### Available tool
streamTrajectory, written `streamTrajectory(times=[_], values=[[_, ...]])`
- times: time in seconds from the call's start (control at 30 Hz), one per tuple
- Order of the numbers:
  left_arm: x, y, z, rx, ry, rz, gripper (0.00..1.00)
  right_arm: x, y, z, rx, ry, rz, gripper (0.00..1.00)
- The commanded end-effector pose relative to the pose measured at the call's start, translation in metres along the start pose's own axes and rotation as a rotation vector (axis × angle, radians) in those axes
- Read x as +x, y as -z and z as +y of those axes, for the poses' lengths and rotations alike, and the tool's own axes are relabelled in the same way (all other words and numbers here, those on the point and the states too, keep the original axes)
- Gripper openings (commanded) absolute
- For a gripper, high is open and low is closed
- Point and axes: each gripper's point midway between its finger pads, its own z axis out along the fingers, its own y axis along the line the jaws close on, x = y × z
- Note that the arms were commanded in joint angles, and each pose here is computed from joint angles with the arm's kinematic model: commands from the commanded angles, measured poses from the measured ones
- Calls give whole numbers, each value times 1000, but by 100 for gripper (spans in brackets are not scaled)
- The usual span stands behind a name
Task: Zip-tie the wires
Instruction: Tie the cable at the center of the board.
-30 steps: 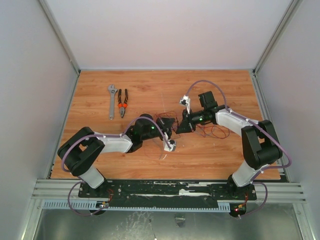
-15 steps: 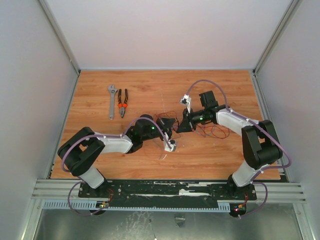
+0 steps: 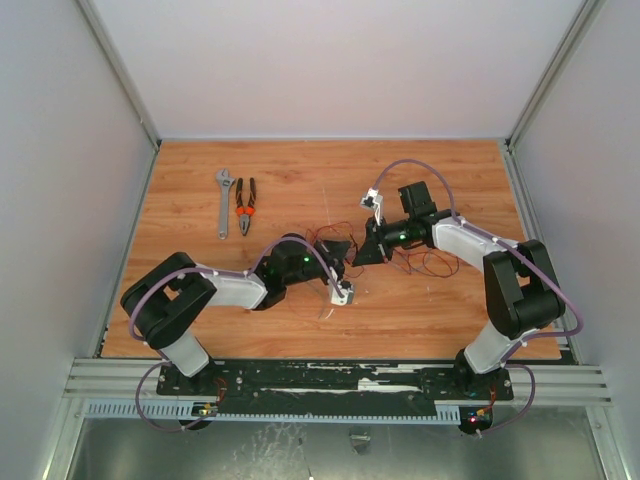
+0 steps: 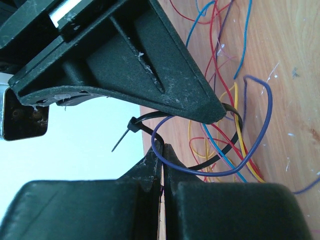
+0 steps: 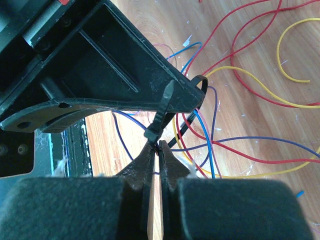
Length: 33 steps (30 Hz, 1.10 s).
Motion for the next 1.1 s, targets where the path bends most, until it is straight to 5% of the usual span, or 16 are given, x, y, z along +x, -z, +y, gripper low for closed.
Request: streamTrajectory(times=[0.0,1.07], values=[[-11,-2,-5,-11,56,-39,0,-16,6,-7,48,43,-38,0],[-8,-3,-2,-120,314,-43,0,-12,13,-10,93,50,-33,11]])
